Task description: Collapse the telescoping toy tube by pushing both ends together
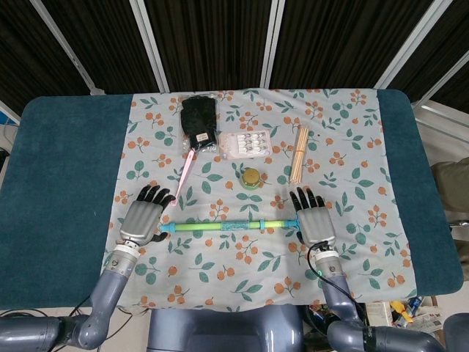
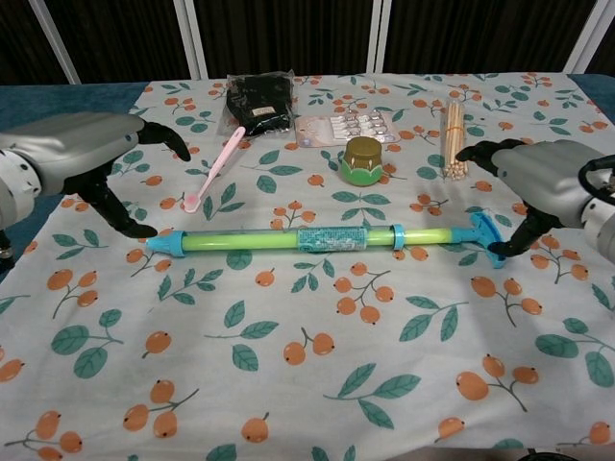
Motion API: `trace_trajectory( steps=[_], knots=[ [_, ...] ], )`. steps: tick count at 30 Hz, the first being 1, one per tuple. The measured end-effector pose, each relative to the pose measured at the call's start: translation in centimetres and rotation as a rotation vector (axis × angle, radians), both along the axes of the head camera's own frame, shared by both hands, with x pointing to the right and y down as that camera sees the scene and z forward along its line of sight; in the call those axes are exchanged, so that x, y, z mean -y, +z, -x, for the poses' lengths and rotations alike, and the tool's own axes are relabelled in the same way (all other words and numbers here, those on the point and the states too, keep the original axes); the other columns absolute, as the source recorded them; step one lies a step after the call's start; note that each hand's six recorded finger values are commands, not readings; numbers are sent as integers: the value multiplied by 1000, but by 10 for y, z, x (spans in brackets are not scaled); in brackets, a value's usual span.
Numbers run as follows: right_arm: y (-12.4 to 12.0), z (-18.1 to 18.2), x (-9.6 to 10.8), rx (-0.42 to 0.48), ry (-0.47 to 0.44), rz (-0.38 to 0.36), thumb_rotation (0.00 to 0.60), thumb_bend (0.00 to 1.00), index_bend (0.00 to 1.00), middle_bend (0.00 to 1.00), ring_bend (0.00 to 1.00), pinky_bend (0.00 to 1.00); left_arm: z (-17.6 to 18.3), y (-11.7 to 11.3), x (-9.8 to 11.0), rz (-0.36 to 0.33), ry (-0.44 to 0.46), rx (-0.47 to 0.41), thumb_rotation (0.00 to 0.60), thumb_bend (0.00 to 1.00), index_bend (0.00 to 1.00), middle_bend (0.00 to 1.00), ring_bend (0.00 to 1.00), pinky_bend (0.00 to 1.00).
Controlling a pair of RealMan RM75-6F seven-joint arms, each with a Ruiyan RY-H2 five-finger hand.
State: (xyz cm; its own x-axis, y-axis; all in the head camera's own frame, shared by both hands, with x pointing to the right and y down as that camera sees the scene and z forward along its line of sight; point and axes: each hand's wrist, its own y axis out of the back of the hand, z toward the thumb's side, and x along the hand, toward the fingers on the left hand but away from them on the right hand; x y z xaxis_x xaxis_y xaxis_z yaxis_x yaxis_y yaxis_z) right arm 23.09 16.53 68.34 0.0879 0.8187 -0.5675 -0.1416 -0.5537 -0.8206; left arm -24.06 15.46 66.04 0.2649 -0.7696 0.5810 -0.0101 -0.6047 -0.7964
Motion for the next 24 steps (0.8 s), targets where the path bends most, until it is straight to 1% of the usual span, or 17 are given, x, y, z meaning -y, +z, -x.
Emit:
trace_trajectory(
  steps=[3,6,8,12,14,18,21,24],
  knots=[
    [-9,-19,-2,-14,18,-10,600,120,13,3,19,161,14,-7,-3,-7,-15,-12,600,144,163,94,29,65],
    [-19,-38,-4,-28,27,-27,600,81,9,0,15,161,29,-15,-7,-25,-20,-18,600,131,43,36,2,44],
    [-27,-54,-7,-34,38,-39,600,58,2,0,6,161,44,-21,-11,-47,-22,-14,600,130,2,11,0,29],
    [-59,-102,-22,-54,41,-79,600,42,0,0,0,160,90,-37,-29,-91,-29,9,600,130,0,0,0,16],
    [-73,-119,-32,-44,36,-91,600,28,0,0,0,159,115,-46,-41,-117,-32,24,600,129,0,0,0,11],
    [-101,-146,-59,-12,30,-102,600,3,0,0,0,158,152,-57,-56,-168,-34,66,600,126,0,0,0,0],
    [-113,-162,-74,-10,21,-113,600,2,0,0,0,158,170,-59,-65,-183,-37,96,600,125,0,0,0,0],
    [-117,-172,-82,-4,15,-117,600,1,0,0,0,158,179,-59,-70,-188,-50,98,600,125,0,0,0,0]
  ],
)
